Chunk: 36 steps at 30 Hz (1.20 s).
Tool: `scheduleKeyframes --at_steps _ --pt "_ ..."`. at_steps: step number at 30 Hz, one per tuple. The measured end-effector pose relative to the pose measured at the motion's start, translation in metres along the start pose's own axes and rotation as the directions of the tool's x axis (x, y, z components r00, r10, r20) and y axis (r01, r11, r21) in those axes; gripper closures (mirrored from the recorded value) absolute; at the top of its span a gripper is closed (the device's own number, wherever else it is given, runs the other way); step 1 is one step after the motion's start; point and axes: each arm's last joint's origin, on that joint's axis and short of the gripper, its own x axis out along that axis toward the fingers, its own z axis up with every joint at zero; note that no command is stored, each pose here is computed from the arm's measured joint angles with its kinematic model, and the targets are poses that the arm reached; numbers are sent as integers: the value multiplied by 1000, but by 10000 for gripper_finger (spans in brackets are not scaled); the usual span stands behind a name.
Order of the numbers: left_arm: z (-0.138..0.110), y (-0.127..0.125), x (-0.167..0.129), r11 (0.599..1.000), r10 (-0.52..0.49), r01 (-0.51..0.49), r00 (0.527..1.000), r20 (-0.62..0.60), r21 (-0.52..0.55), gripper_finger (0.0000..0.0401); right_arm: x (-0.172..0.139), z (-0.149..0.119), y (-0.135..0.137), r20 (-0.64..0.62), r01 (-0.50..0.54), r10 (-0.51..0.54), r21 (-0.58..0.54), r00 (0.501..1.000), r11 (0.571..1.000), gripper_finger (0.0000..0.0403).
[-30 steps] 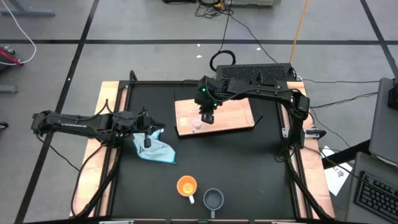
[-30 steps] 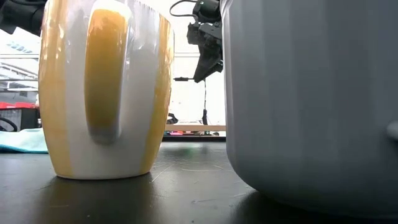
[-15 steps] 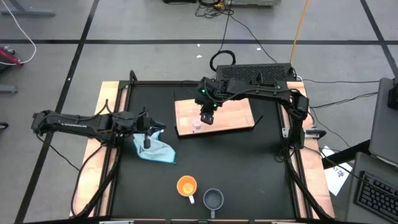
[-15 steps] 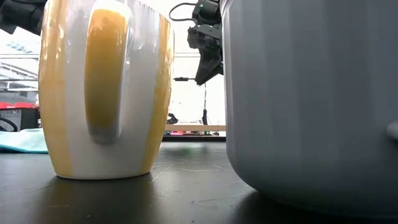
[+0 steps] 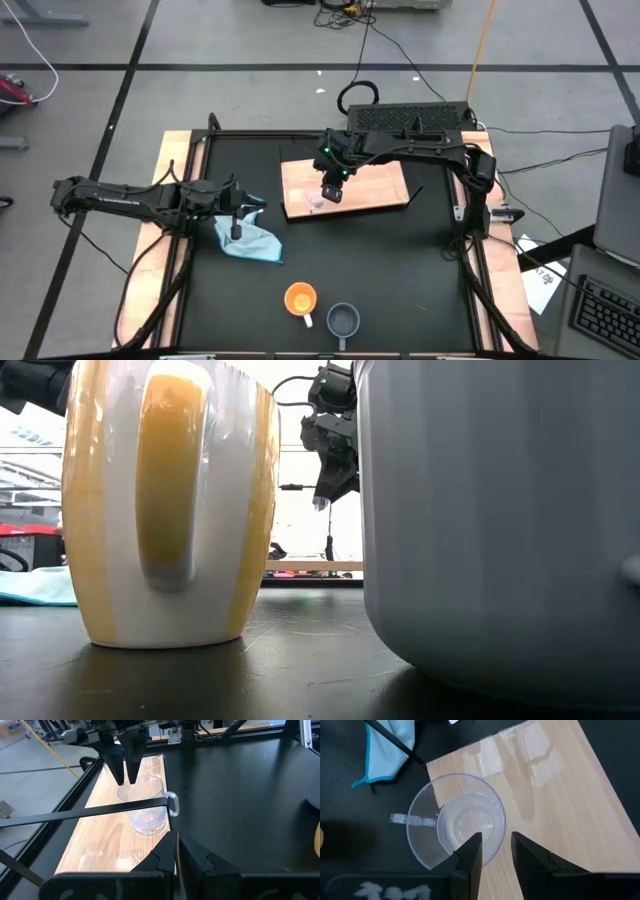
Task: Stack small to large cups/mugs on shelf
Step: Put the transparent mug on the shelf
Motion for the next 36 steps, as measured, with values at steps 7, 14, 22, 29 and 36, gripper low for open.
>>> scheduleKeyframes --at_steps 7,14,22,29,36 --pt "0 0 0 1000 0 0 1000 0 0 377 8 -7 -2 -12 0 0 3 1000 1000 307" --pt "0 0 0 1000 0 0 1000 1 0 377 9 -5 0 11 -1 2 -88 1000 996 320" --pt "0 0 0 1000 0 0 1000 0 -1 377 9 -2 0 35 6 2 -226 999 974 396" --pt "0 0 0 1000 0 0 1000 0 -3 377 8 2 0 78 20 3 -285 997 958 401" --pt "0 0 0 1000 1 -1 1000 0 0 377 12 5 -1 109 26 6 -291 994 956 402"
